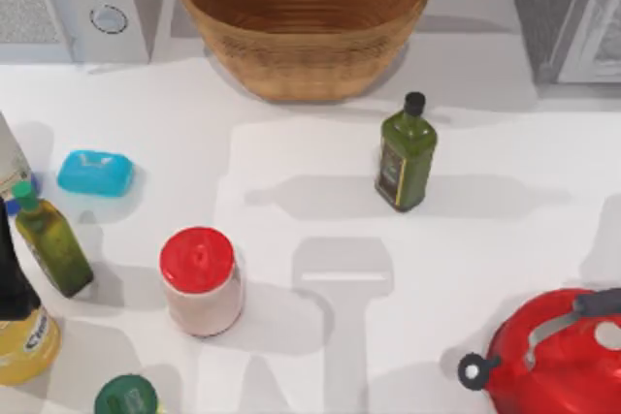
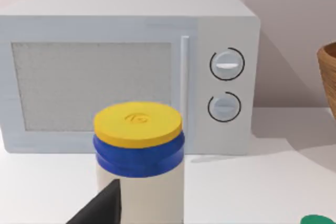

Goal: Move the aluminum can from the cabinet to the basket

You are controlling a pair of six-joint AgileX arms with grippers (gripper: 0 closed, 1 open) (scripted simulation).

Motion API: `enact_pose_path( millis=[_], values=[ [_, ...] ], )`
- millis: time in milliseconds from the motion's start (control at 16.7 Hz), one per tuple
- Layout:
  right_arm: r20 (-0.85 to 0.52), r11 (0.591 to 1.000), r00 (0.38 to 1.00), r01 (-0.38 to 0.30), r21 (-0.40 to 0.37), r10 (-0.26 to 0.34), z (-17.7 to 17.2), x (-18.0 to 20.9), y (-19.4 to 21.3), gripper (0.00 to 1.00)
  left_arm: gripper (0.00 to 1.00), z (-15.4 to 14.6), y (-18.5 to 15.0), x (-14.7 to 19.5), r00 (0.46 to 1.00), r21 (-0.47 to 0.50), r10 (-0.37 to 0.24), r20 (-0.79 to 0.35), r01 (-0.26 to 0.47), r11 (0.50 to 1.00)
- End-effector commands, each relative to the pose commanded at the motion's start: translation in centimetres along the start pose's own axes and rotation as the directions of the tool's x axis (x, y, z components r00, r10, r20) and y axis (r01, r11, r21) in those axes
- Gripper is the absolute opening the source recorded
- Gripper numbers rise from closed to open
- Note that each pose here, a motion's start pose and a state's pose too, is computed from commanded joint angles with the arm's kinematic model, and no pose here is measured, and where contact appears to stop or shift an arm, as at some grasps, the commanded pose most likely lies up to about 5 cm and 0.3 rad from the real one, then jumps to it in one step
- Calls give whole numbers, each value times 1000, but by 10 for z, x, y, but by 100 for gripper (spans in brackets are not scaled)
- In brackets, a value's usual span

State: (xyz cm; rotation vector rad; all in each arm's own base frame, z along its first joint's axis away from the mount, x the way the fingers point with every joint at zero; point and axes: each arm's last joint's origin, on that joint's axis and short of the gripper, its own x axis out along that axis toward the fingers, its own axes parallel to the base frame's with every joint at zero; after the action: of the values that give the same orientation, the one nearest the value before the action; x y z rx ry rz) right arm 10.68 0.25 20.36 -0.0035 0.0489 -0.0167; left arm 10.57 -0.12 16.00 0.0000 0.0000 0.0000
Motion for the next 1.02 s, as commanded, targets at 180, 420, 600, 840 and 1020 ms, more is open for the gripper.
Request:
enact_pose_path(
  millis=[180, 420, 600, 840, 1020],
  values=[
    [34, 1000, 999, -7, 3, 7, -33, 0, -3, 0, 100, 0, 0, 0, 1000, 0, 0, 0, 0, 1000],
    [49, 1000, 999, -17, 3, 17, -44, 1, -4, 0, 100, 0, 0, 0, 1000, 0, 0, 0, 0, 1000],
    [33, 1000, 999, -18, 5, 18, -47, 2, -3, 0, 100, 0, 0, 0, 1000, 0, 0, 0, 0, 1000],
    [47, 1000, 999, 16, 2, -16, -31, 2, -3, 0, 100, 0, 0, 0, 1000, 0, 0, 0, 0, 1000],
    [64, 998, 996, 62, -2, -61, 4, 5, -1, 0, 100, 0, 0, 0, 1000, 0, 0, 0, 0, 1000]
  ],
)
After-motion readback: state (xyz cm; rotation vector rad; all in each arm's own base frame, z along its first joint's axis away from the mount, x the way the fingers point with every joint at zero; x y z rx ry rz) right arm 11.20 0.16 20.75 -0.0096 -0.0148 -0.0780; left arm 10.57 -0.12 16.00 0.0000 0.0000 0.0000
